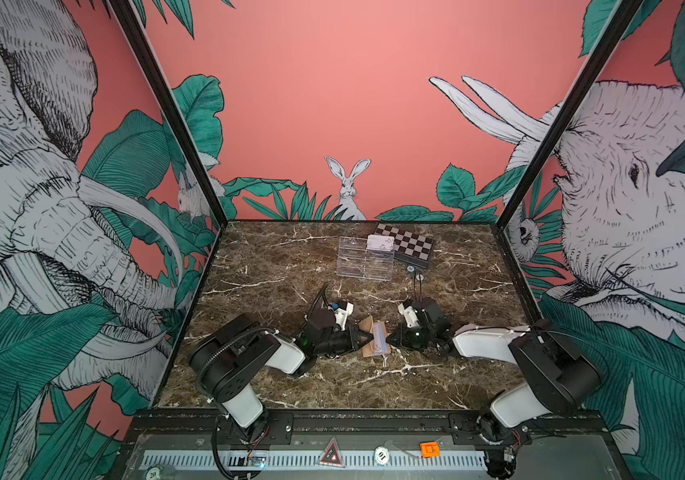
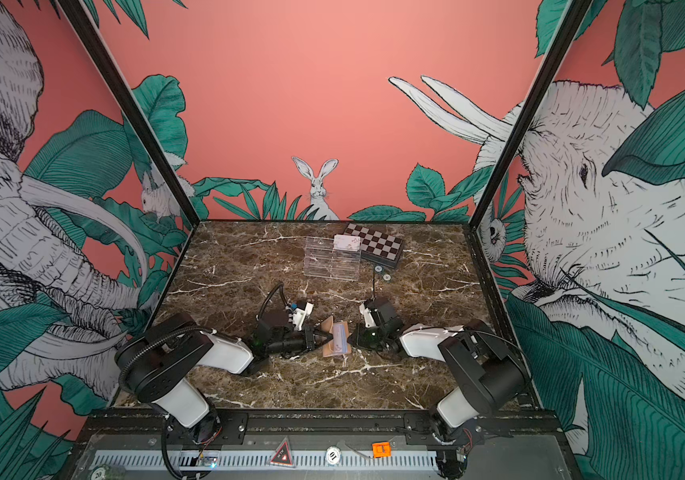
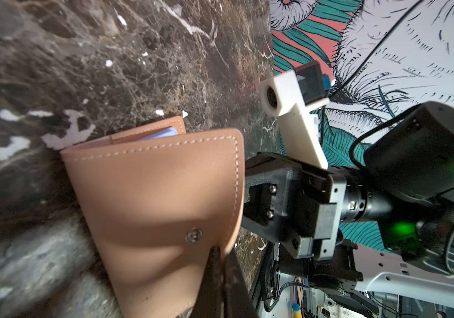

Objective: Take the credit cards out of the card holder

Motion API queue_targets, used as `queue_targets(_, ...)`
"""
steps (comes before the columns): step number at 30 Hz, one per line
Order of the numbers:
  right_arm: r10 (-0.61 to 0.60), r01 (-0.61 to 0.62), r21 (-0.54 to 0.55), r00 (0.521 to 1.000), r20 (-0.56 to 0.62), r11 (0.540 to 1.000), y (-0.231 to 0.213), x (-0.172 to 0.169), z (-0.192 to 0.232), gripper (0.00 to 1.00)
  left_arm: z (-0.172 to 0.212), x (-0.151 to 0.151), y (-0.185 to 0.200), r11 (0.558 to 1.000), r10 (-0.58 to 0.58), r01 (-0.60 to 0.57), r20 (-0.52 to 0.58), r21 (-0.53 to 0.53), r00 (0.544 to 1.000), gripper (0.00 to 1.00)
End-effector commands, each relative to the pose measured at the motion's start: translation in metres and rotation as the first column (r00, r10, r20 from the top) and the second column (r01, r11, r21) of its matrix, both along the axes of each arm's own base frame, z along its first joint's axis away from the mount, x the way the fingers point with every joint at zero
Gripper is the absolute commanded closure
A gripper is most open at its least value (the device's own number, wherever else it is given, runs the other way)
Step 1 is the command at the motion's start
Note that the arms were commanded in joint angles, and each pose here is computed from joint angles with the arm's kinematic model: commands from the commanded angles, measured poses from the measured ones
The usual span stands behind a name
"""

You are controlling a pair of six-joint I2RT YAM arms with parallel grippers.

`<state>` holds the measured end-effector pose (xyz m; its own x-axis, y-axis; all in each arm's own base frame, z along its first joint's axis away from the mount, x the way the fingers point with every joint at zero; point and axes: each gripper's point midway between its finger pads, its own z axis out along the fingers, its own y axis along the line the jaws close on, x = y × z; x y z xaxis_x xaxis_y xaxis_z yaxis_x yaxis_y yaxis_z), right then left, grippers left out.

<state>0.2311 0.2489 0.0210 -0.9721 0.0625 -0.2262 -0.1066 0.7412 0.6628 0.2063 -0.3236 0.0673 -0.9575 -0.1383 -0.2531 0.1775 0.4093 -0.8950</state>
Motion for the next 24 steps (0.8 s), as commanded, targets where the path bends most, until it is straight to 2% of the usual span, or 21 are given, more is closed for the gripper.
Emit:
queue_targets(1,-0.010,0.005,-0.072,0.997,-0.073,0.997,-0.012,-0.018,-0.023,0.89,-0.006,-0.006,0.005,0.999,-0.001,0.002,-0.017,0.032,1.000,1.00)
queue_targets(13,-0.010,0.005,-0.078,0.997,-0.072,0.997,-0.015,-0.021,-0.024,0.89,0.003,-0.008,0.009,0.999,0.003,-0.002,-0.009,0.035,1.000,1.00)
queue_targets(24,-0.015,0.008,-0.081,0.997,-0.077,0.997,-0.017,-0.025,-0.021,0.89,-0.027,-0.024,0.054,0.962,0.061,-0.052,-0.027,0.269,0.998,1.00)
